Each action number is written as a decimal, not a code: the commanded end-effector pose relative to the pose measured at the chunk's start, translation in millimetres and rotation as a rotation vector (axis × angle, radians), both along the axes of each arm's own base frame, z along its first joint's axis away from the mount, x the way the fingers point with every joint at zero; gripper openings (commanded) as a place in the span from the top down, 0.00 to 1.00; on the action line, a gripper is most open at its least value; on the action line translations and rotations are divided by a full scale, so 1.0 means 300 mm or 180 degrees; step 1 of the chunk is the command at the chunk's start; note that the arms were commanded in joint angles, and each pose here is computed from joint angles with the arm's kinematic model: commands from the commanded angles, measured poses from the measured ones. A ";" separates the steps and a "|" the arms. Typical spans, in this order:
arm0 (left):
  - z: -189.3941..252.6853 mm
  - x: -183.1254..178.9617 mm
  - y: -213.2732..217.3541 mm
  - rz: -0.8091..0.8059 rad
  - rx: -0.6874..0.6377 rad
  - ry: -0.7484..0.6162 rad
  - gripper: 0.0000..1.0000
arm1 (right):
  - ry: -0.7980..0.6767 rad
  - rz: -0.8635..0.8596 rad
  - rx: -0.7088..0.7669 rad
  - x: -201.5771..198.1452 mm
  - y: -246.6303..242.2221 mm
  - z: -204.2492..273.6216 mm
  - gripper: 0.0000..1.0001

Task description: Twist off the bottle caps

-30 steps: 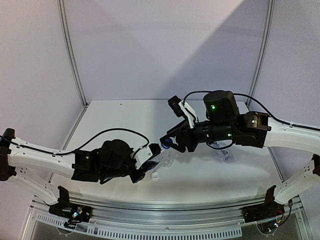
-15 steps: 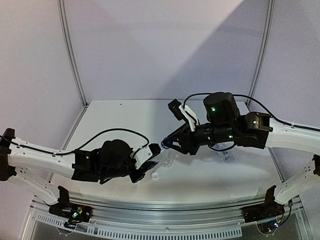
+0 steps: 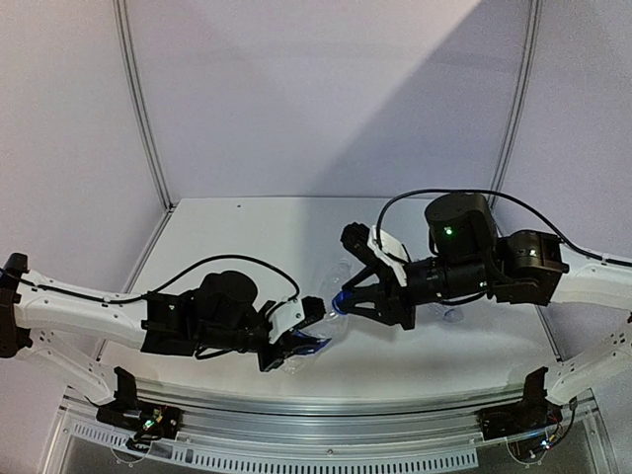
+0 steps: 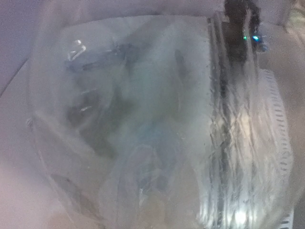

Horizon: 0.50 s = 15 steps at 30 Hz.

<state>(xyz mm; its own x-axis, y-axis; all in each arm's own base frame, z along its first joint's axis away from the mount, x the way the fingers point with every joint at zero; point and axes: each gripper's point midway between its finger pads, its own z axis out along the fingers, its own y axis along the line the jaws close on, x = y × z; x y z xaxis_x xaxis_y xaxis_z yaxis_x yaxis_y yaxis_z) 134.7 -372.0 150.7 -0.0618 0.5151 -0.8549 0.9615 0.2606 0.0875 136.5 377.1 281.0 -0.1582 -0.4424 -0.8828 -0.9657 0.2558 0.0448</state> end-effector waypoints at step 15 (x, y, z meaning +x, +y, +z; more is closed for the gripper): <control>-0.053 -0.391 -0.029 -0.1838 0.0367 0.1554 1.00 | -0.0783 0.0401 0.0055 -0.067 -0.136 0.085 0.73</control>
<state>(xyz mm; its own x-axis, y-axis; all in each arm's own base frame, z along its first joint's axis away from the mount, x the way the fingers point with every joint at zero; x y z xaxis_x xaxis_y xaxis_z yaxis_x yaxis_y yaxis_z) 82.3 -405.1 166.8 -0.0735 0.5180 -0.8522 0.9917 -0.0522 -0.1173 98.0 346.3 302.4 0.0382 -0.4157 -0.9087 -0.9940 0.0774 -0.0772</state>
